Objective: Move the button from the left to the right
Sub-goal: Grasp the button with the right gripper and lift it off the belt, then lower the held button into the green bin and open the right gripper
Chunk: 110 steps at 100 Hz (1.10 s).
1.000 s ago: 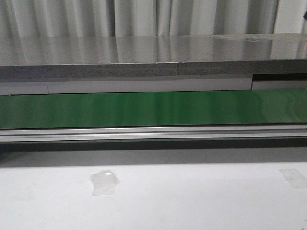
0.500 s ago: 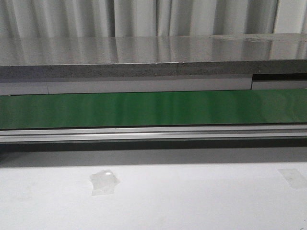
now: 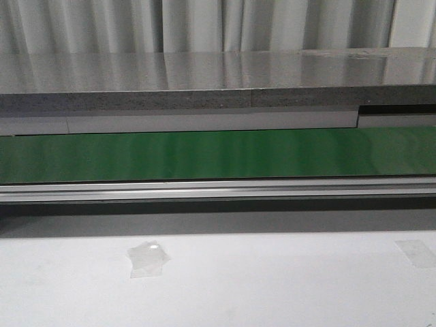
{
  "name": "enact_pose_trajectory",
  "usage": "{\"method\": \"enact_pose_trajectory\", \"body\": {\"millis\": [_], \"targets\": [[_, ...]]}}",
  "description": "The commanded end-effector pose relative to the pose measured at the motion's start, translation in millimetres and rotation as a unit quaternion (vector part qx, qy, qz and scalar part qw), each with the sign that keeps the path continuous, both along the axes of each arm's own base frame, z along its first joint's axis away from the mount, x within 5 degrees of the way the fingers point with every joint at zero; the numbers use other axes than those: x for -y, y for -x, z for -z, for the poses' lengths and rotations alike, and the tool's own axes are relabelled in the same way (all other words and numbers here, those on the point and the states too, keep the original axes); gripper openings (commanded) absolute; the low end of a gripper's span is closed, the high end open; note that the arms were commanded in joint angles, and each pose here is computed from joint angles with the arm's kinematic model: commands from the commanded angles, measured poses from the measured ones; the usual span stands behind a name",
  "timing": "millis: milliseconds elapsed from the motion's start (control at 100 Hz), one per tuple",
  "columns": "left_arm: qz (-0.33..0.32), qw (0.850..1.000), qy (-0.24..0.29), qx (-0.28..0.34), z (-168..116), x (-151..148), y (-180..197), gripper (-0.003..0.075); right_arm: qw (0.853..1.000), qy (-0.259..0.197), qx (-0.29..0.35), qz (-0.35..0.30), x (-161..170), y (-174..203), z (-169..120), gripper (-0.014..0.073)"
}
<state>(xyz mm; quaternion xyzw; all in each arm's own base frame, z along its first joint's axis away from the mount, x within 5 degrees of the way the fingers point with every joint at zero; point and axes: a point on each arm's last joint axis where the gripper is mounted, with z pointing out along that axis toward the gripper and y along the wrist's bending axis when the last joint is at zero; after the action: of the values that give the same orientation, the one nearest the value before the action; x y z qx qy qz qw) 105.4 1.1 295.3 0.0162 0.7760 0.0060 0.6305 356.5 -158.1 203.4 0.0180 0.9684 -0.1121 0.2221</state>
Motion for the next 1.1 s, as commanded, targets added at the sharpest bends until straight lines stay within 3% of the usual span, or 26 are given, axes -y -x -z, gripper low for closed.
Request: {"method": "enact_pose_trajectory", "body": {"millis": [0, 210, 440, 700, 900, 1090], "targets": [[-0.015, 0.999, 0.006, 0.043, -14.6, -2.4, -0.9, -0.0020, 0.998, 0.023, 0.055, 0.000, 4.1, -5.1, -26.2, 0.0214], [-0.015, 0.999, 0.006, 0.043, -14.6, -2.4, -0.9, -0.0020, 0.998, 0.008, 0.067, 0.009, 3.3, -7.9, -23.5, 0.0218], [-0.015, 0.999, 0.006, 0.043, -14.6, -2.4, -0.9, -0.0020, 0.997, 0.004, 0.074, 0.013, 3.0, -8.9, -24.1, 0.0300], [-0.015, 0.999, 0.006, 0.043, -14.6, -2.4, -0.9, -0.0020, 0.997, 0.005, 0.075, 0.013, 3.1, -9.1, -24.3, 0.0302], [-0.015, 0.999, 0.006, 0.043, -14.6, -2.4, -0.9, -0.0020, 0.997, 0.004, 0.074, 0.013, 3.0, -8.9, -24.1, 0.0427], [-0.015, 0.999, 0.006, 0.043, -14.6, -2.4, -0.9, -0.0020, 0.998, 0.005, 0.069, 0.012, 3.0, -8.3, -23.7, 0.0437]]}}
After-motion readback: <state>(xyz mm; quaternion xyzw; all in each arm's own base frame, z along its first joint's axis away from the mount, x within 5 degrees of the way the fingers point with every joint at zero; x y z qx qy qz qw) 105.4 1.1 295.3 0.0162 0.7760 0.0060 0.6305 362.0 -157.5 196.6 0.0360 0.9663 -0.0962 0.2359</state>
